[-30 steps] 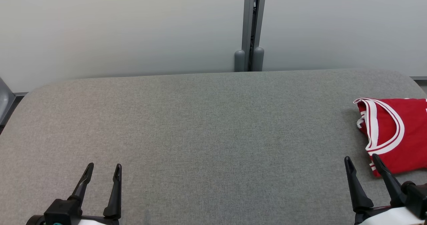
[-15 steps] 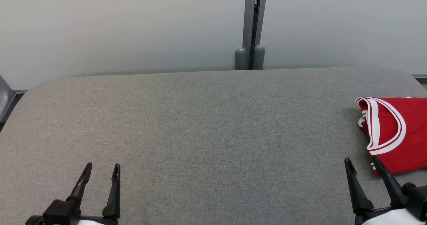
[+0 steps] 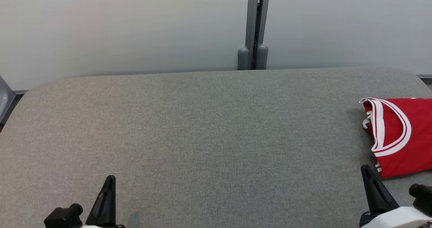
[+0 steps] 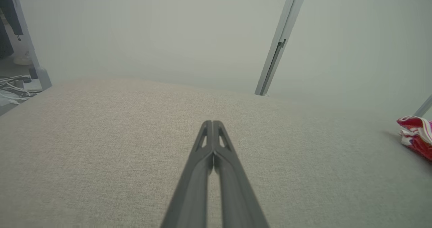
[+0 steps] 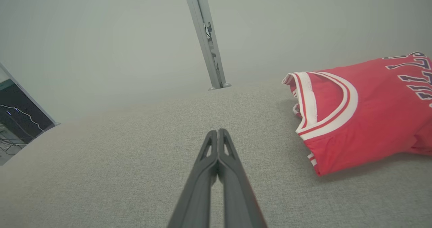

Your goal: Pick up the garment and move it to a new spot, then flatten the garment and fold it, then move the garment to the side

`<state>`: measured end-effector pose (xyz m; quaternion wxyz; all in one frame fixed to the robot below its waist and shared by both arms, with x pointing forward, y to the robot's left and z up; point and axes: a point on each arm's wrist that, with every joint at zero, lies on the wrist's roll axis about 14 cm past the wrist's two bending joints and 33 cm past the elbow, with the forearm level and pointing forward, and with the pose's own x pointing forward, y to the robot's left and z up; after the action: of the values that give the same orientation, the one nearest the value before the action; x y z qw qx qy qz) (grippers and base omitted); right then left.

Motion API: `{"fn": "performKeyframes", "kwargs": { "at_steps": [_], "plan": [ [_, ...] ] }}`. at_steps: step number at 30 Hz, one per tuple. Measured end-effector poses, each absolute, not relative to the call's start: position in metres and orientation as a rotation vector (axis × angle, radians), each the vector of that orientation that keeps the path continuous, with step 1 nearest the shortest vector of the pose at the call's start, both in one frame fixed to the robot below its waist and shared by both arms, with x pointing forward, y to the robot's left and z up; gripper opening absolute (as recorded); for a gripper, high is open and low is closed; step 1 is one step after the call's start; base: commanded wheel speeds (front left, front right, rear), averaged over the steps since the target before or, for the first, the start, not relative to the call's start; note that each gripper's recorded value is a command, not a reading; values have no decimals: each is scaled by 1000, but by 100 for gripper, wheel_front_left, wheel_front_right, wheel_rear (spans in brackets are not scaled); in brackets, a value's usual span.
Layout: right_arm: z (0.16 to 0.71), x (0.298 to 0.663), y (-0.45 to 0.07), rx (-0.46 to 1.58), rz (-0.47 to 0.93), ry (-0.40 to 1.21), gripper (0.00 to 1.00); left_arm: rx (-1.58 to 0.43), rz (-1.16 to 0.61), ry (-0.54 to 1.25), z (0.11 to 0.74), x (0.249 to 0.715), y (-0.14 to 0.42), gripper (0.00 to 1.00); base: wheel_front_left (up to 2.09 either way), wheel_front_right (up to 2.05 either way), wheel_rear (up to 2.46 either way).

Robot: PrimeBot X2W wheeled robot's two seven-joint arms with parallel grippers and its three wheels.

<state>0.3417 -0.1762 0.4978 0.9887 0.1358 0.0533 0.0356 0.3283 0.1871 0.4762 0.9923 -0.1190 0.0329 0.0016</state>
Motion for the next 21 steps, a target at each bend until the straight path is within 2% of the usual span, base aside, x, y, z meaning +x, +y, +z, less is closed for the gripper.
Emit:
{"fn": "performKeyframes", "kwargs": {
  "at_steps": [21],
  "plan": [
    [489, 367, -201, 600, 9, 160, 0, -604, 18, 47, 483, 352, 176, 0, 0, 0, 0]
  ]
}}
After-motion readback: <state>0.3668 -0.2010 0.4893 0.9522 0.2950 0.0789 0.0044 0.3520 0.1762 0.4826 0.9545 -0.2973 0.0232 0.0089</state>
